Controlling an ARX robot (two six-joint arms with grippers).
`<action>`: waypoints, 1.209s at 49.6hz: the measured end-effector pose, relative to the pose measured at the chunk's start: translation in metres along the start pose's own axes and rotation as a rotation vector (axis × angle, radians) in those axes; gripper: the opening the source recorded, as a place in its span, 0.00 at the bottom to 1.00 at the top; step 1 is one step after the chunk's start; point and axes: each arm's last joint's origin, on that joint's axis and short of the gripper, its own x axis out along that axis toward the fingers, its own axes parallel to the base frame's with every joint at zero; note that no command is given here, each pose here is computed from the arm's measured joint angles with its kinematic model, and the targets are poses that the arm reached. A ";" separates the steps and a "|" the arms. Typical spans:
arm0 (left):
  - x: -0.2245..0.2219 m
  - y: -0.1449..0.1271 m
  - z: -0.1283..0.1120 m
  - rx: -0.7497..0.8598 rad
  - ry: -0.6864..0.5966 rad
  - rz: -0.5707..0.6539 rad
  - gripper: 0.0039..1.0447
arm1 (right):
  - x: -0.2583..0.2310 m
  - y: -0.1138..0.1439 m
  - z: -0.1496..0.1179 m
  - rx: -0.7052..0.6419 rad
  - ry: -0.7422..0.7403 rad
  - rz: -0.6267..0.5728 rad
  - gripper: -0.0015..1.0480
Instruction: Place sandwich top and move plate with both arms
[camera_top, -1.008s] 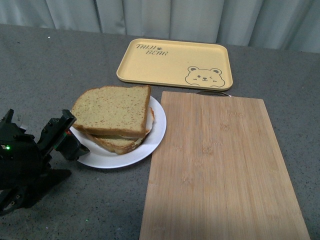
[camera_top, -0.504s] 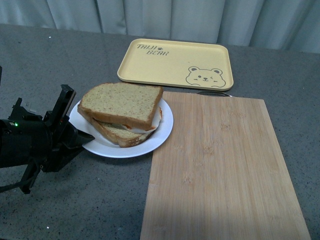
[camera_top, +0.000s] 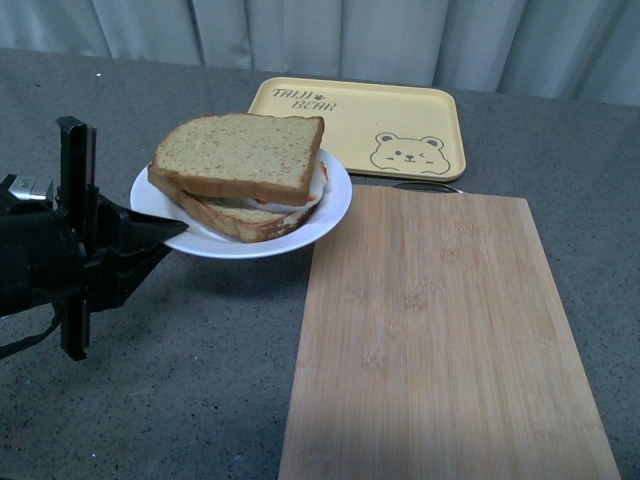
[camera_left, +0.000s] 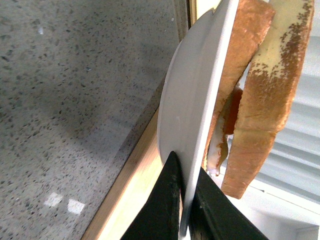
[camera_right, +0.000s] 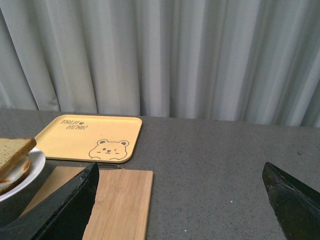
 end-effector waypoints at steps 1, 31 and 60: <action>0.002 -0.002 0.001 0.002 -0.001 -0.001 0.03 | 0.000 0.000 0.000 0.000 0.000 0.000 0.91; 0.141 -0.089 0.021 0.095 0.043 -0.070 0.03 | 0.000 0.000 0.000 0.000 0.000 0.000 0.91; 0.183 -0.079 0.023 0.083 0.057 0.025 0.03 | 0.000 0.000 0.000 0.000 0.000 0.000 0.91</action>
